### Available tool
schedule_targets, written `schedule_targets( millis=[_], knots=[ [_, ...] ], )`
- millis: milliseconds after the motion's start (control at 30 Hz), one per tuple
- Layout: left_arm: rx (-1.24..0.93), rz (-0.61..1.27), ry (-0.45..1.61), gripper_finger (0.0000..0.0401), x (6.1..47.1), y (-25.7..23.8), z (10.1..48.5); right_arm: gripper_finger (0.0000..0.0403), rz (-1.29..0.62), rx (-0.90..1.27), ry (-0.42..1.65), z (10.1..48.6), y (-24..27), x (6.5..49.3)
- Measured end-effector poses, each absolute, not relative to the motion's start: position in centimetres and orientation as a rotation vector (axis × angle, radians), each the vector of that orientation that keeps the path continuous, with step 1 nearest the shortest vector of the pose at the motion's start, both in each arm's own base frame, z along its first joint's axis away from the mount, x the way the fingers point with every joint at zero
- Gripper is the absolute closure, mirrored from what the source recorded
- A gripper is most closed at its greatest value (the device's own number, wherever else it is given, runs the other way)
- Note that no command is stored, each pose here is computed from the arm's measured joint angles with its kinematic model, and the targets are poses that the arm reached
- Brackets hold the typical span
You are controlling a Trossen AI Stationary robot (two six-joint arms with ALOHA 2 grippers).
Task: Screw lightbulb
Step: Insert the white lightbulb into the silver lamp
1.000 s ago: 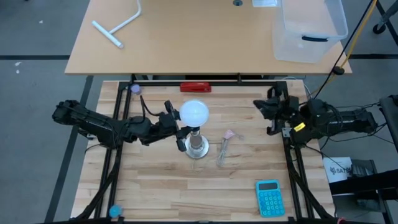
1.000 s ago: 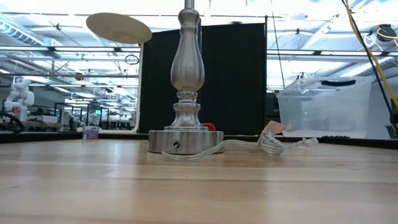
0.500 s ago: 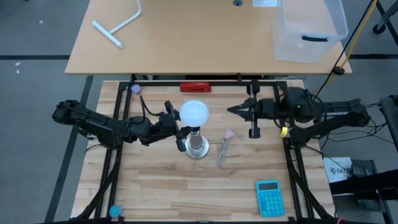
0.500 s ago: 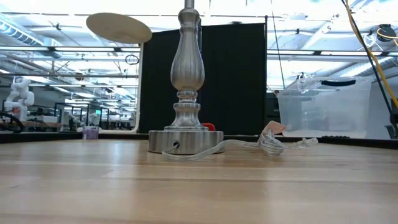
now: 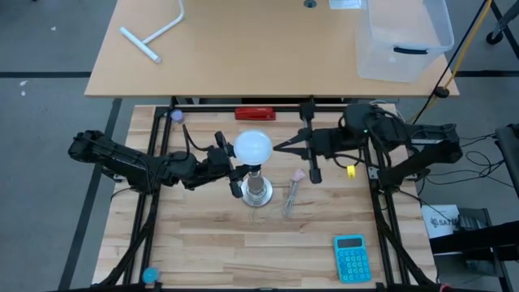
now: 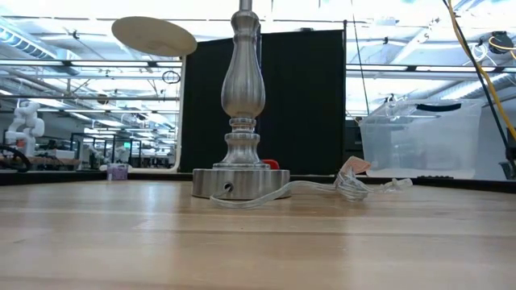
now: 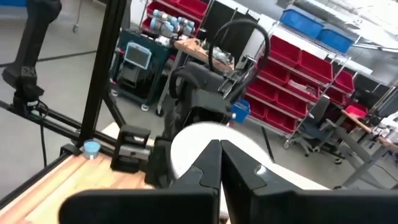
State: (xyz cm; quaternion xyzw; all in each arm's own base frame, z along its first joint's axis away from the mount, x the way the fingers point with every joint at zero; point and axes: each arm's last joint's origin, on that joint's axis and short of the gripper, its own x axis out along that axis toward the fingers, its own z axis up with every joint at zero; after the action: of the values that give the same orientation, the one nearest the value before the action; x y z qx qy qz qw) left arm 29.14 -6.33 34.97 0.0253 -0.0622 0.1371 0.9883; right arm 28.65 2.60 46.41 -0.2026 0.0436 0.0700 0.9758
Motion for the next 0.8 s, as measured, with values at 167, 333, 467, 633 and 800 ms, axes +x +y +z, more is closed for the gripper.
schedule_targets(
  millis=[167,333,467,633,800],
  knots=[
    [0.044,0.275,-0.126,0.0243,29.1,-6.3,35.0,0.0403,0.156,-0.441,0.15,48.1,2.7,30.0],
    [0.043,0.275,-0.126,0.0243,29.1,-6.3,35.0,0.0403,0.162,-0.471,0.2,49.9,2.5,31.4],
    [0.043,0.274,-0.126,0.0243,29.1,-6.3,35.0,0.0403,0.153,-0.477,0.257,50.4,1.9,32.7],
    [0.036,0.274,-0.127,0.0243,29.1,-6.3,35.0,0.0403,0.137,-0.483,0.294,50.5,1.1,34.2],
    [0.036,0.273,-0.127,0.0243,29.1,-6.3,35.0,0.0403,0.145,-0.479,0.33,50.0,0.5,35.2]
  ],
)
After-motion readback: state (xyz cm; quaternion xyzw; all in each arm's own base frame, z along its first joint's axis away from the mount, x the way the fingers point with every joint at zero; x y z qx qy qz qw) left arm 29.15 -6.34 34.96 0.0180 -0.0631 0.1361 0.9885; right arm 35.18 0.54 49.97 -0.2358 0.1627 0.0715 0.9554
